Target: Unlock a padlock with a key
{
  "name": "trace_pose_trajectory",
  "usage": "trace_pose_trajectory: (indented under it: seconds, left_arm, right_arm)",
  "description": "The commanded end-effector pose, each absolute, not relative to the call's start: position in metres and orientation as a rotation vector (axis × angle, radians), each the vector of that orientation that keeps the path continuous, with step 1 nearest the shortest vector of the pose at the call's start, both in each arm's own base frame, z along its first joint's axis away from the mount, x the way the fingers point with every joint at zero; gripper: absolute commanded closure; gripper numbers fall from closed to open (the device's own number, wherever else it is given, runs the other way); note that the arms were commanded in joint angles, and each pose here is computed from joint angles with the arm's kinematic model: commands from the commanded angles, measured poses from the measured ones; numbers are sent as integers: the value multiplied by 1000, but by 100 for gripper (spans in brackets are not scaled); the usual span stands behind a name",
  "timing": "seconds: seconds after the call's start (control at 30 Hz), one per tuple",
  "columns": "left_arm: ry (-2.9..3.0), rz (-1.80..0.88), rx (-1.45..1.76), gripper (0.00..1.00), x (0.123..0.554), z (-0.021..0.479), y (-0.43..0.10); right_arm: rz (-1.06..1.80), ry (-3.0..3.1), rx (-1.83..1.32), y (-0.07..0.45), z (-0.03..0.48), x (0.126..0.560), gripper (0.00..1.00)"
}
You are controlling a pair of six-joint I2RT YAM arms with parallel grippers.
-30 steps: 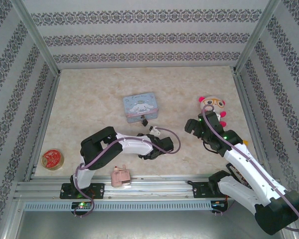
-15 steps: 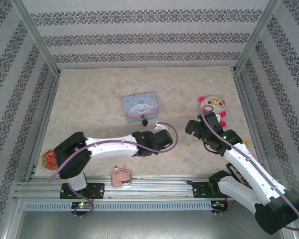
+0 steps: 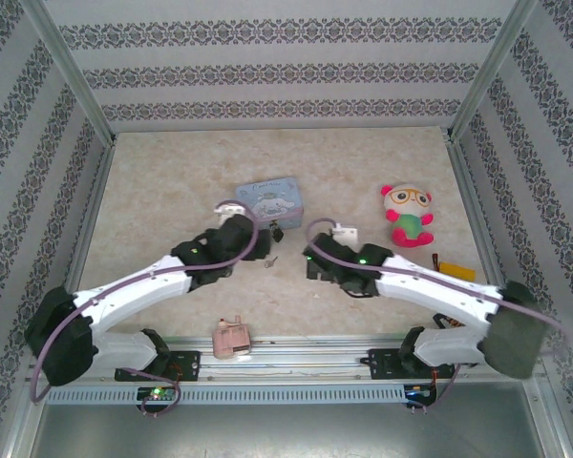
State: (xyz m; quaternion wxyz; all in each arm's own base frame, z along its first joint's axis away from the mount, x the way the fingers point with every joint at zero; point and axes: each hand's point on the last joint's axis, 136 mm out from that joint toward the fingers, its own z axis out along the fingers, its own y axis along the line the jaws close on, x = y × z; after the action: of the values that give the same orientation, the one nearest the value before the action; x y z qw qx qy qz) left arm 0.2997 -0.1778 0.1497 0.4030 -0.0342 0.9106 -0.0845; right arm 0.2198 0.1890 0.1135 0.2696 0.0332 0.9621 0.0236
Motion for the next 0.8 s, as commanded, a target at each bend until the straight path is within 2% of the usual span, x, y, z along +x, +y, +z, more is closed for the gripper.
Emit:
trace_pose_trajectory:
  seconds: [0.0, 0.2, 0.47, 0.77]
  left_arm:
    - [2258, -238, -297, 1, 308, 147, -139]
    - [2247, -214, -459, 1, 318, 136, -93]
    - [2233, -259, -577, 1, 324, 119, -69]
    - [2230, -287, -585, 1, 330, 113, -67]
  right_arm:
    - [40, 2564, 109, 221, 116, 231, 3]
    - [94, 2641, 39, 286, 95, 250, 3]
    - [97, 2716, -52, 337, 69, 276, 5]
    - [61, 2796, -63, 338, 35, 280, 24]
